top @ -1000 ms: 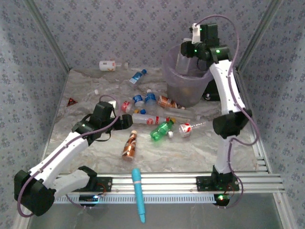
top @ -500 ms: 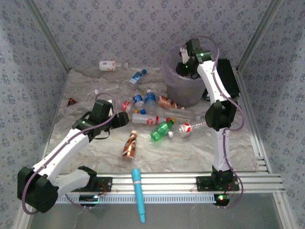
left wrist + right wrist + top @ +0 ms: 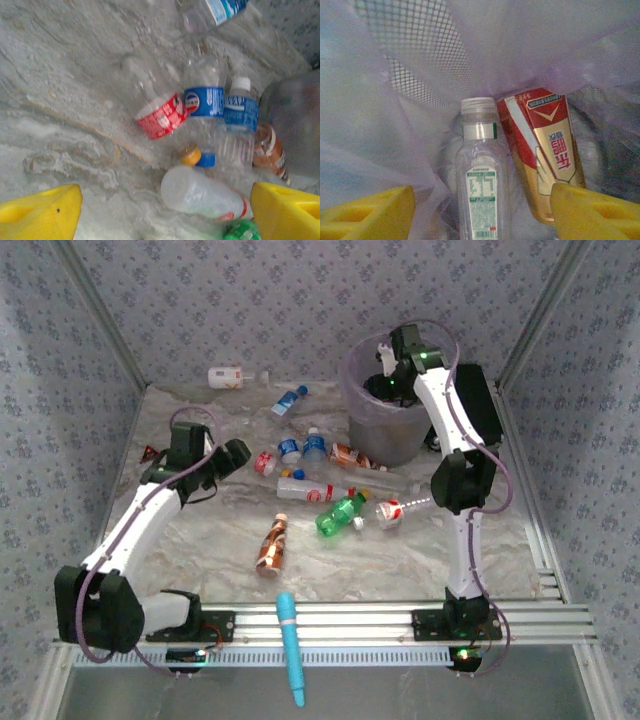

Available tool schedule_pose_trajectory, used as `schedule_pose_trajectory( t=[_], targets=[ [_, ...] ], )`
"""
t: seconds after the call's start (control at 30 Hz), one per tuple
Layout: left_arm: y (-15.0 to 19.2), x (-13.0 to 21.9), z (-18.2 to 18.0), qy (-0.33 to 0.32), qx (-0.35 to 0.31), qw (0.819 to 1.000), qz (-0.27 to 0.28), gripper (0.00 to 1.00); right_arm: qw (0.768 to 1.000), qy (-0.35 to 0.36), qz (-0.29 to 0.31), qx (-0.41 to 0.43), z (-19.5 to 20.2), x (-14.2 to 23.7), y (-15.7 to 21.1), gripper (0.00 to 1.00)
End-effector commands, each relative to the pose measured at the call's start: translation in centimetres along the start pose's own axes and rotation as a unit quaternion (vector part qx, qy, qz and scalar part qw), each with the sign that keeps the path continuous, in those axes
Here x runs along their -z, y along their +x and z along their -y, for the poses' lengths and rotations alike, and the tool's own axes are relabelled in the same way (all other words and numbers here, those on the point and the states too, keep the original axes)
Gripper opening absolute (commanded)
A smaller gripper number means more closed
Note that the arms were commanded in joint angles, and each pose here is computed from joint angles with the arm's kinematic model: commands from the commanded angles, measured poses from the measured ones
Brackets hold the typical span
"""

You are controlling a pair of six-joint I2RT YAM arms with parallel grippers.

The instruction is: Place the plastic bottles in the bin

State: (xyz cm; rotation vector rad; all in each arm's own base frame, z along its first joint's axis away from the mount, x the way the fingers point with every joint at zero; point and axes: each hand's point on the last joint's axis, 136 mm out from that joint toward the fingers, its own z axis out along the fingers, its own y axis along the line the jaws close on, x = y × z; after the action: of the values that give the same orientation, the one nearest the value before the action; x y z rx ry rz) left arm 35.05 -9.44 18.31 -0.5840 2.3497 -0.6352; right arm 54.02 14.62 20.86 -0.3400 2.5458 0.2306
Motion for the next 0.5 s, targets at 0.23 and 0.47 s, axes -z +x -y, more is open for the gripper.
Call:
schedule_pose_trajectory(
  t=[0.23,0.47],
  targets=[
    [-12.3,-3.1,3.0,0.073,0.112,0.987,0.095,0.89,0.989,0.013,0.146,0.01,0.8,15.4,-4.8,0.8],
    [-19.7,-11.1,1.3,0.088,0.209,0.966,0.122,0.89,0.977,-0.029,0.211,0.015,-1.8,22.1,-2.7,0.81]
  ],
)
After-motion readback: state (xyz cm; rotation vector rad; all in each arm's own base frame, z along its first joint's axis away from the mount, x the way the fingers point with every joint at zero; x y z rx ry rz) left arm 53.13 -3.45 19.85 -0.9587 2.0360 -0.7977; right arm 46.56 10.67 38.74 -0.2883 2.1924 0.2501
